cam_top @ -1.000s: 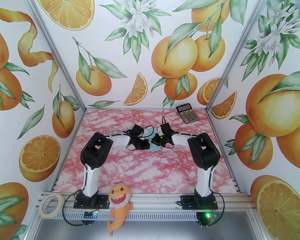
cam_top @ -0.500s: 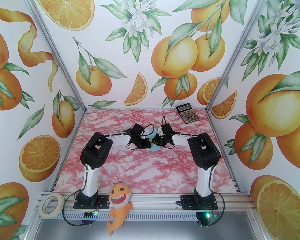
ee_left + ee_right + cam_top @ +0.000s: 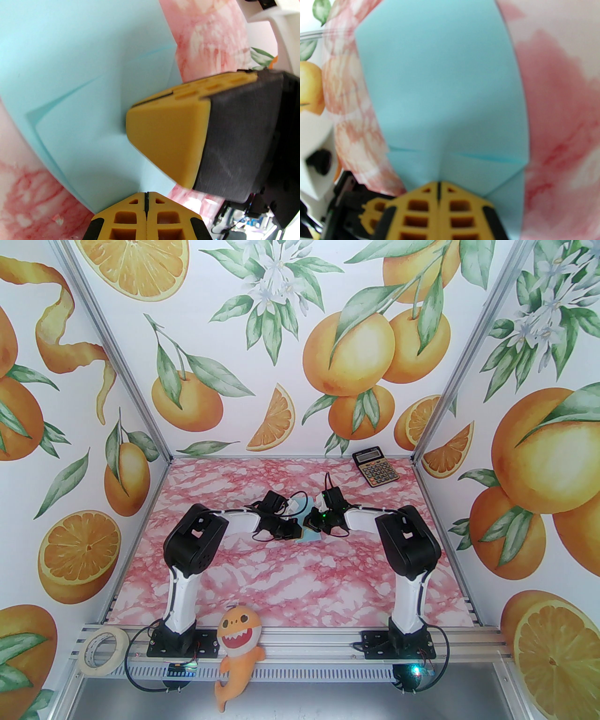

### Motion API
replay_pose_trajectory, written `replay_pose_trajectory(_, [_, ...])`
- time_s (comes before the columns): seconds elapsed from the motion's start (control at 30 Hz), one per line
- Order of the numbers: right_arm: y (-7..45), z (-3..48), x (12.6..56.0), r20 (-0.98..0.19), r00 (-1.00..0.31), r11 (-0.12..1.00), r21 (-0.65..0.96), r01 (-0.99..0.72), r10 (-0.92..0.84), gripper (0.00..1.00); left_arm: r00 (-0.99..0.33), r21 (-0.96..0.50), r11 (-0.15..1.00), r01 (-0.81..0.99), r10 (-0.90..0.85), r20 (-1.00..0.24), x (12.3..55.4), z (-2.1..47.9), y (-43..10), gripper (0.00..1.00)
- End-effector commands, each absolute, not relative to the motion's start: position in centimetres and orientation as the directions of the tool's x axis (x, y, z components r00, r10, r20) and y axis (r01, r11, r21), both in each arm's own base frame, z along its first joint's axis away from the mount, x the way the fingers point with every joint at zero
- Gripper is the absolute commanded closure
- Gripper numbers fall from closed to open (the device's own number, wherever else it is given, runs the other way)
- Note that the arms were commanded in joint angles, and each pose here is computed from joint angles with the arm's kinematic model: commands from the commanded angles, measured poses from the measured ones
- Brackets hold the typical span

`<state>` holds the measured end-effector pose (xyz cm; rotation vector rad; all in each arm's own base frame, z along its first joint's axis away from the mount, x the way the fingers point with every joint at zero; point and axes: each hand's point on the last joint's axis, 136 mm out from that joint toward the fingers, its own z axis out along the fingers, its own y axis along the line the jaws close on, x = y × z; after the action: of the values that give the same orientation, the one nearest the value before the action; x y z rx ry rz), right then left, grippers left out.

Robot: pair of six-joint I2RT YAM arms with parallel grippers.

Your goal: Fold a paper plane with a square sheet of paper (fold left side to right side)

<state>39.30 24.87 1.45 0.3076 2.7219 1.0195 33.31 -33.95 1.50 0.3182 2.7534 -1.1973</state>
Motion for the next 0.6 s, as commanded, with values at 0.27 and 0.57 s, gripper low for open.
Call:
replay_pose_trajectory(0.27, [21.9, -2.3, 38.1, -0.08, -0.949, 0.805, 0.555, 0.212, 0.305, 1.0, -0.98, -0.678, 0.713, 0.178, 0.19, -0.058, 27.9, -0.5, -30.5, 0.97])
replay_pose_trajectory(0.57, [22.8, 0.4, 38.8, -0.123, -0.952, 0.783, 0.602, 0.154, 0.281, 1.0, -0.98, -0.718, 0.67, 0.19, 0.087, -0.178, 33.0, 5.6, -30.1, 0.95])
